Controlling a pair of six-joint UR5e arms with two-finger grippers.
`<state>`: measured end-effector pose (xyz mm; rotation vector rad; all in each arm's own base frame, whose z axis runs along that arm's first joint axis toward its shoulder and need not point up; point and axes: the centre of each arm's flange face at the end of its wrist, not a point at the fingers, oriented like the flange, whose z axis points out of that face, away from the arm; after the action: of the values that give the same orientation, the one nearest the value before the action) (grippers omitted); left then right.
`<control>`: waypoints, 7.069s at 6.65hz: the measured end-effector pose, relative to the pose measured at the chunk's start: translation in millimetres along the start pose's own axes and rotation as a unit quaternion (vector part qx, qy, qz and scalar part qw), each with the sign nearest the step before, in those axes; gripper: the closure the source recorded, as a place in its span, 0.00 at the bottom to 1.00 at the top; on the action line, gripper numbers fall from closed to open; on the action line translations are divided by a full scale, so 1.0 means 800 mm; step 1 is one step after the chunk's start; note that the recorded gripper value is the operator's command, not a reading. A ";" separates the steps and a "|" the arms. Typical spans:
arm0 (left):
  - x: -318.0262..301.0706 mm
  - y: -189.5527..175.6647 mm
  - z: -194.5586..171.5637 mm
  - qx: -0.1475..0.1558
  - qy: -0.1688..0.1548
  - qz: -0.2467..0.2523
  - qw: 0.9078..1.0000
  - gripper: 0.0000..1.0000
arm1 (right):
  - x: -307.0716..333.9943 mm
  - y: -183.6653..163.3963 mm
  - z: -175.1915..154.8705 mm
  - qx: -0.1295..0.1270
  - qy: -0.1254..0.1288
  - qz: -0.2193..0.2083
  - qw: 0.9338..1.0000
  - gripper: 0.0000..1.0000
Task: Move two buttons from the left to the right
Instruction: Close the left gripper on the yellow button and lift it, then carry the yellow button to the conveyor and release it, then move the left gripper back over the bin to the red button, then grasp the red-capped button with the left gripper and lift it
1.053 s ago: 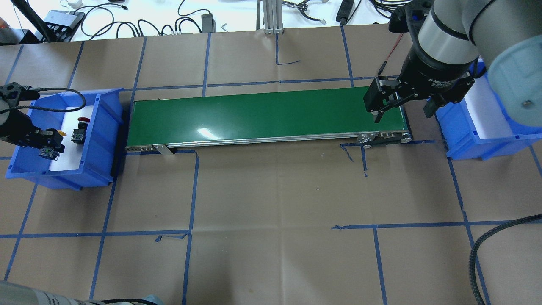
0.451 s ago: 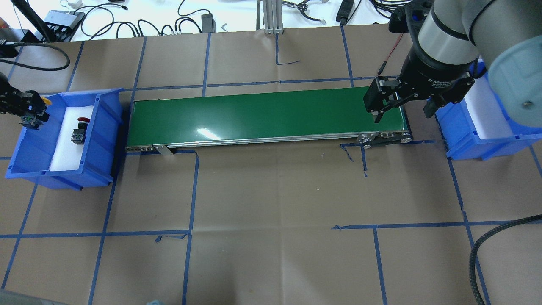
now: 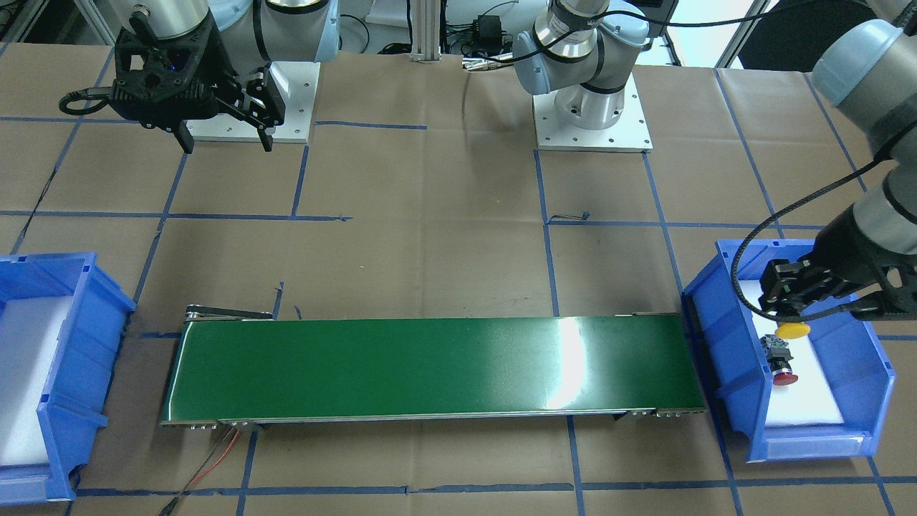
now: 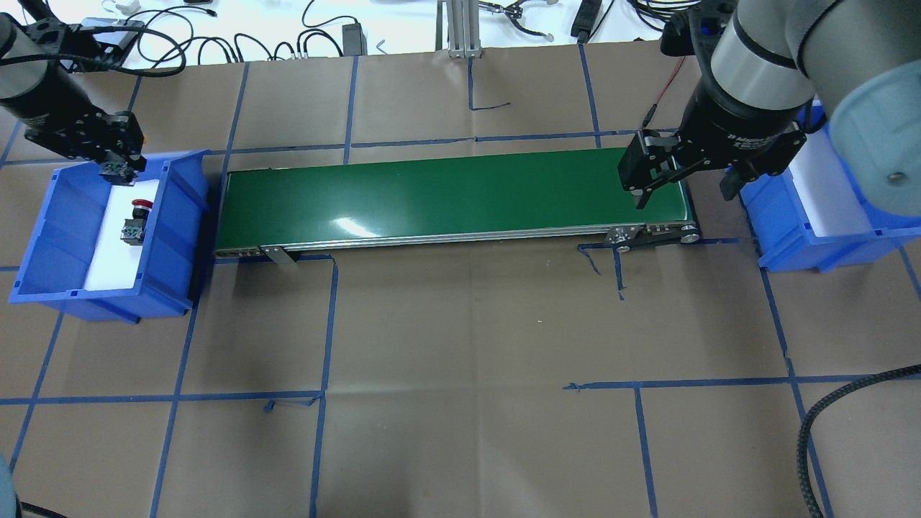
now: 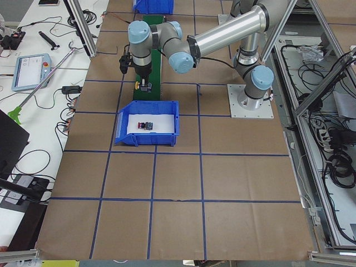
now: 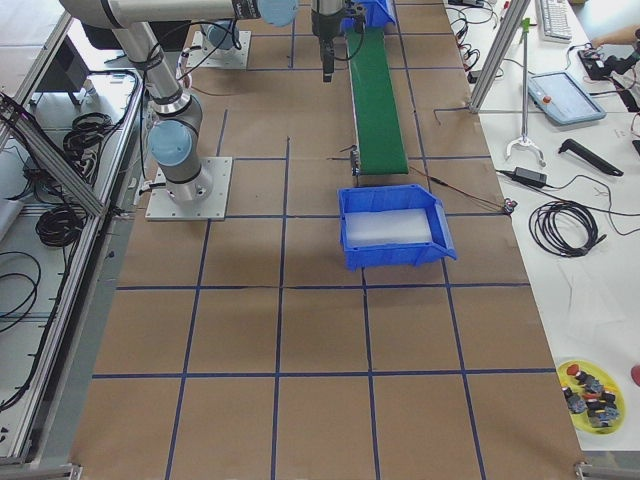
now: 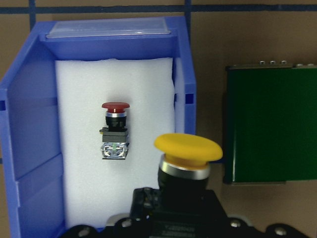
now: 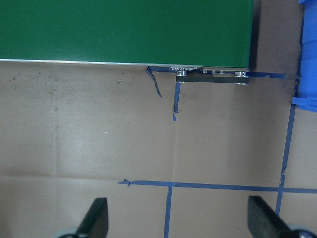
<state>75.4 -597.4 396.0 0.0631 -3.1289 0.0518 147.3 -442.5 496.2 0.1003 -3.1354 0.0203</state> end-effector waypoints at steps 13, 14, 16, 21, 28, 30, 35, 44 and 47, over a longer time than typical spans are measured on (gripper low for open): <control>0.190 0.010 0.178 -0.001 0.006 -0.031 0.999 0.00 | 0.000 0.000 0.000 0.000 0.000 0.000 1.000 0.00; 0.191 0.010 0.177 0.001 0.006 -0.031 1.000 0.00 | 0.000 0.000 0.000 0.000 0.000 0.000 1.000 0.00; 0.189 0.002 0.145 0.023 0.006 -0.030 0.999 0.00 | 0.000 0.000 0.000 0.000 0.000 0.000 1.000 0.00; 0.186 0.016 0.009 0.023 0.002 -0.027 0.999 0.00 | 0.000 0.000 0.000 0.000 0.000 0.000 1.000 0.00; -0.044 0.021 -0.016 0.001 -0.014 -0.001 1.000 0.00 | 0.000 0.000 0.000 0.000 0.000 0.000 1.000 0.00; -0.118 0.021 0.007 -0.004 -0.012 0.011 1.000 0.00 | 0.000 0.000 0.000 0.000 0.000 0.000 1.000 0.00; -0.176 -0.004 0.119 -0.010 -0.004 0.037 0.999 0.00 | 0.000 0.000 0.000 0.000 0.000 0.000 1.000 0.00; -0.181 -0.006 0.240 0.008 -0.014 0.040 0.999 0.91 | 0.000 0.000 0.000 0.000 0.000 0.000 1.000 0.00; -0.179 -0.013 0.215 0.016 -0.021 0.042 0.999 1.00 | 0.000 0.000 0.000 0.000 0.000 0.000 1.000 0.00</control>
<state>216.7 -607.5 222.4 -0.0681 -3.1708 0.1037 147.3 -442.5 495.9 0.1003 -3.1354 0.0196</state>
